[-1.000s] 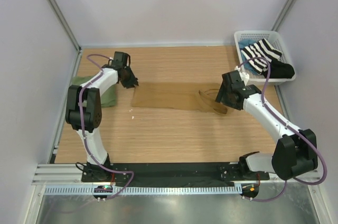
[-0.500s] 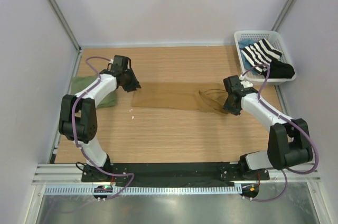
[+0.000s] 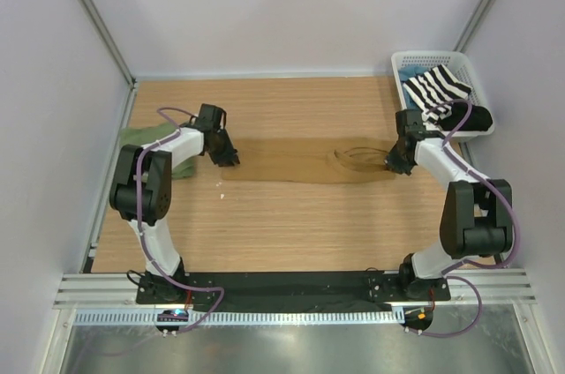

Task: Fold and stack the tank tops
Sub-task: Fold the tank top

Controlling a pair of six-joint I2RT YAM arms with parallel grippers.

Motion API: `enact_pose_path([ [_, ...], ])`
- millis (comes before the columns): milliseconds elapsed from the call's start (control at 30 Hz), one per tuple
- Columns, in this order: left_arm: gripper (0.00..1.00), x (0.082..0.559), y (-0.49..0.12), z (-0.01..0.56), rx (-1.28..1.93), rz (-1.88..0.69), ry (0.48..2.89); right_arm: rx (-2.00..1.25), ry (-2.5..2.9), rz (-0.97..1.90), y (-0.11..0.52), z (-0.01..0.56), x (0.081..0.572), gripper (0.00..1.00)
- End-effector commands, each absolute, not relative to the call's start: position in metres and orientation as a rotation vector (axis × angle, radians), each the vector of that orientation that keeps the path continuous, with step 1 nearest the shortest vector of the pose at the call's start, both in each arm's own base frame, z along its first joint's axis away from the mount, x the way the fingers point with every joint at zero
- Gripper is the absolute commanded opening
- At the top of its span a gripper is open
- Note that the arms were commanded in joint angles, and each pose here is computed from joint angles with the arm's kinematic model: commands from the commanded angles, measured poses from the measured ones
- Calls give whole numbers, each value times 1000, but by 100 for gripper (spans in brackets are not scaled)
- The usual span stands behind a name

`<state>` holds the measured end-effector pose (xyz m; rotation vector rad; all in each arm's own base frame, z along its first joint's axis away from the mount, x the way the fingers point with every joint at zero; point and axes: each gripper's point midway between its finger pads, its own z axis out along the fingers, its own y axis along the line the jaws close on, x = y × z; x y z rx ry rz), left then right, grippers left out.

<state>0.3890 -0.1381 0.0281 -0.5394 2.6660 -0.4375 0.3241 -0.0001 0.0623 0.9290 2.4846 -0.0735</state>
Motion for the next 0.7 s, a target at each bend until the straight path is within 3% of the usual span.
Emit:
enact_pose_path([
  [0, 23, 398, -136, 21, -543, -419, 2648, 915, 2437, -15, 1, 75, 352, 7],
  [233, 22, 399, -135, 11, -546, -402, 2666, 1052, 2381, -142, -31, 63, 363, 20],
  [433, 22, 399, -133, 16, -538, -393, 2659, 1119, 2395, -250, -45, 45, 351, 21],
  [533, 22, 399, -134, 19, -536, -396, 2653, 1127, 2388, -261, -47, 43, 345, 37],
  [667, 22, 400, -133, 27, -530, -403, 2637, 1121, 2365, -242, -48, 51, 345, 42],
])
